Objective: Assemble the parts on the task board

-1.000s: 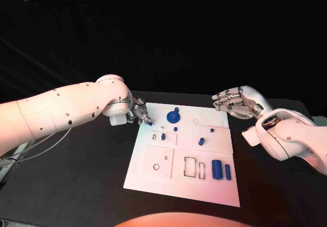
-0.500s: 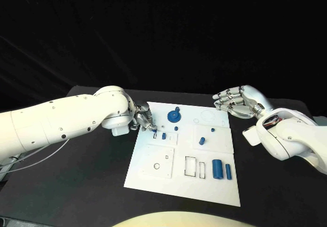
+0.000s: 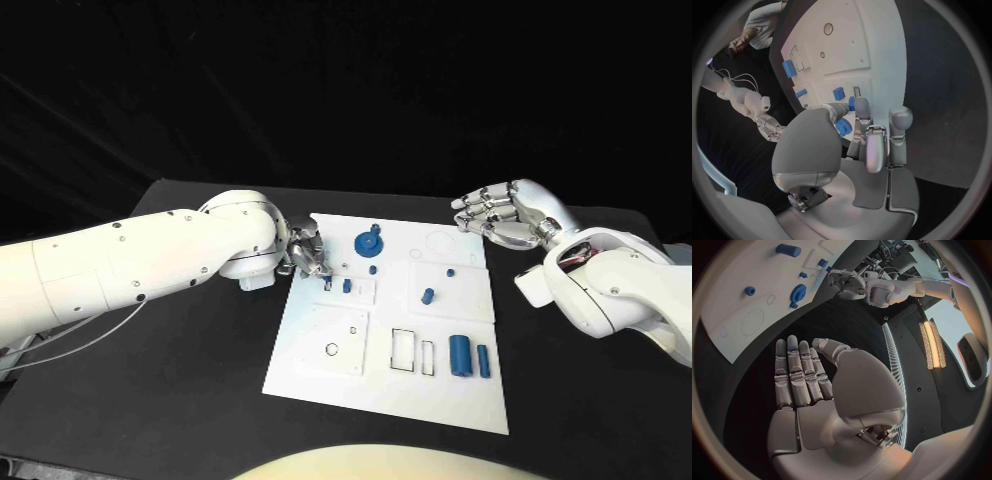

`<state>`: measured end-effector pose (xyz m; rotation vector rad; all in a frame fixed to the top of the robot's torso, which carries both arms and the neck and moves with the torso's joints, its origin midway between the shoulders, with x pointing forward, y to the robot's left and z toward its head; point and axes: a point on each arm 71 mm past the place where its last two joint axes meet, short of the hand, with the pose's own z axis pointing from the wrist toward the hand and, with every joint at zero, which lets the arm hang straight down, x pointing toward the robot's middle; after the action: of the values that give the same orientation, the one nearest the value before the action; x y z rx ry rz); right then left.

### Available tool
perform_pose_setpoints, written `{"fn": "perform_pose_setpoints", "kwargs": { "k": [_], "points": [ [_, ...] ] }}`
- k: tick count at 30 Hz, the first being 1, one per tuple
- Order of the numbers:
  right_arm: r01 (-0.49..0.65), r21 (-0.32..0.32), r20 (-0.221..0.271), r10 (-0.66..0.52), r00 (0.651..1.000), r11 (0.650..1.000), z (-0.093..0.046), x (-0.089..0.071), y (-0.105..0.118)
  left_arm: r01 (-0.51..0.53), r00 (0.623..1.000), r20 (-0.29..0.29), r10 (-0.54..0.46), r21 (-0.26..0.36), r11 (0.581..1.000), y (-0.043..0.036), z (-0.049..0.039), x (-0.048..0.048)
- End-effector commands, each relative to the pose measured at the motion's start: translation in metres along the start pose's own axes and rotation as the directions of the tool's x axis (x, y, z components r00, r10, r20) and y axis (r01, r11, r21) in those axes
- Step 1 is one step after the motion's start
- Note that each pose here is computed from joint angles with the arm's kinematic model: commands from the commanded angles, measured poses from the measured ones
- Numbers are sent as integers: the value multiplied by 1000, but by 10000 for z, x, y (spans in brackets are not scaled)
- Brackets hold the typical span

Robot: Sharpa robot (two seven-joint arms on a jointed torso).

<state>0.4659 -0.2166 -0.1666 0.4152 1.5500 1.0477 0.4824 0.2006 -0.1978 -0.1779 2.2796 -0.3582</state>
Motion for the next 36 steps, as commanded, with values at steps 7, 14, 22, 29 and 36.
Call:
{"fn": "perform_pose_setpoints", "kwargs": {
  "k": [7,14,22,29,36],
  "points": [
    [-1,0,-20,1,1000,1000,-4,16,-1,-48,999,-12,48,-10,999,-16,32,22],
    [-2,0,-21,2,1000,1000,-6,18,1,-67,997,-23,67,-12,998,-30,58,48],
    [-2,0,-23,2,1000,1000,-9,17,0,-85,996,-37,84,-13,996,-42,67,67],
    [-4,-2,-29,4,1000,1000,-10,20,1,-93,995,-48,93,-10,996,-47,68,77],
    [-5,-3,-31,4,1000,1000,-11,19,-1,-101,993,-59,100,-8,995,-49,67,87]
  ]
}}
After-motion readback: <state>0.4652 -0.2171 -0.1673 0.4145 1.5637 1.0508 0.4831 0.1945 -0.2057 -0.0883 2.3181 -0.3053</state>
